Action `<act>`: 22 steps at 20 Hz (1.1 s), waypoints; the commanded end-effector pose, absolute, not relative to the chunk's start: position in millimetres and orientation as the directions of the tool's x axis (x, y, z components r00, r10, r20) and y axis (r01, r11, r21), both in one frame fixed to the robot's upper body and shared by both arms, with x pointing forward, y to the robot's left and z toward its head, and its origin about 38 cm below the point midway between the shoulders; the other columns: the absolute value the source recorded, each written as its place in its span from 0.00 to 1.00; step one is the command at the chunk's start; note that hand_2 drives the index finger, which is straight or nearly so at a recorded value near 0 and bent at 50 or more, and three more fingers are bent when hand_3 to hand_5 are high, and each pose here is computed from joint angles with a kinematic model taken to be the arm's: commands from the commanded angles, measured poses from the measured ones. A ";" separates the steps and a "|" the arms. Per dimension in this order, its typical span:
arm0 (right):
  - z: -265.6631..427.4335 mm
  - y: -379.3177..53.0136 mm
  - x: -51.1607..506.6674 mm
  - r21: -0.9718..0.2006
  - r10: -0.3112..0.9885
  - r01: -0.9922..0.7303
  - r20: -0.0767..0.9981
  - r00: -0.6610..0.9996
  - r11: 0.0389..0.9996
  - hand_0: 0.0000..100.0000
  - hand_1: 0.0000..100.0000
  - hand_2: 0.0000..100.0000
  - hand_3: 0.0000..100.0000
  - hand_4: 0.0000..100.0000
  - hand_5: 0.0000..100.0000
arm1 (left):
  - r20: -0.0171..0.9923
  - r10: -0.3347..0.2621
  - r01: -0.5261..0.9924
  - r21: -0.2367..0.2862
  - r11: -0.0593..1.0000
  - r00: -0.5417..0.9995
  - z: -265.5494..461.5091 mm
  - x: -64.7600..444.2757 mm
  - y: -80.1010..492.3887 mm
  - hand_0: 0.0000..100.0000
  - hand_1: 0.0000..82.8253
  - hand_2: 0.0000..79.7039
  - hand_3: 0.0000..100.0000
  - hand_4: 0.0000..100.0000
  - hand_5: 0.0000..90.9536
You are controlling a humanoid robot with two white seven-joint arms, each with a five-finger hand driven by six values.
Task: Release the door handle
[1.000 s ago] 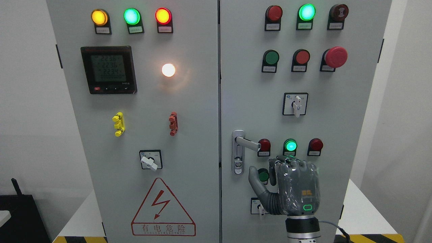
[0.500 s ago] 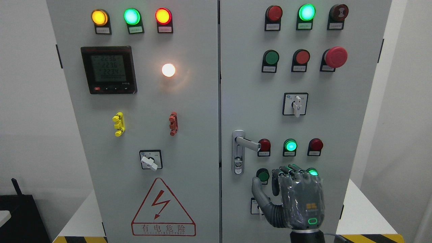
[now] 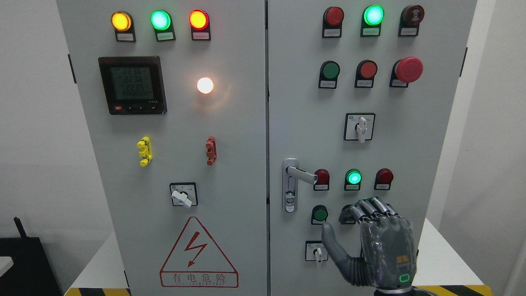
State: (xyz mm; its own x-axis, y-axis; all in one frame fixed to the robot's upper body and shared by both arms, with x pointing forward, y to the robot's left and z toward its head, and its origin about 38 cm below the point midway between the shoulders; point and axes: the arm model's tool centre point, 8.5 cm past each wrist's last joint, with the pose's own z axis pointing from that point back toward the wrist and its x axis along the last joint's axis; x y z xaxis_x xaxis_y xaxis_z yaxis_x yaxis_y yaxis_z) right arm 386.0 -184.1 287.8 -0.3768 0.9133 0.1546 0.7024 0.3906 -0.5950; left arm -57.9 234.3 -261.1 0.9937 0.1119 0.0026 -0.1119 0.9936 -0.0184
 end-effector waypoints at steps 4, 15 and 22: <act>307.8 -224.0 362.9 -0.550 0.917 0.742 0.130 -0.377 0.383 0.48 0.20 0.00 0.00 0.00 0.00 | -0.017 0.099 -0.099 -0.019 0.995 0.995 -260.1 -64.8 234.0 0.12 0.47 0.00 0.00 0.00 0.00; 295.7 -219.2 349.6 -0.564 0.889 0.705 0.129 -0.440 0.430 0.46 0.20 0.00 0.00 0.00 0.00 | -0.017 0.099 -0.099 -0.019 0.995 0.995 -260.1 -64.8 234.0 0.12 0.47 0.00 0.00 0.00 0.00; 295.5 -219.0 349.9 -0.566 0.889 0.703 0.131 -0.439 0.431 0.46 0.21 0.00 0.00 0.00 0.00 | -0.017 0.099 -0.099 -0.019 0.995 0.995 -260.1 -64.8 234.0 0.12 0.47 0.00 0.00 0.00 0.00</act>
State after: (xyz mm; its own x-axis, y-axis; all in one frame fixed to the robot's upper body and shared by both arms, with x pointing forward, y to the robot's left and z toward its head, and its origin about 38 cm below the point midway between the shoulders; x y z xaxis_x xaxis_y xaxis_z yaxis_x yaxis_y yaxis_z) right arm 355.3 -214.9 290.8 -0.4398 0.8863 0.1451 0.6925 0.4375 -0.5736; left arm -58.0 234.3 -261.0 0.9937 0.1119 0.0026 -0.1119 0.9936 -0.0184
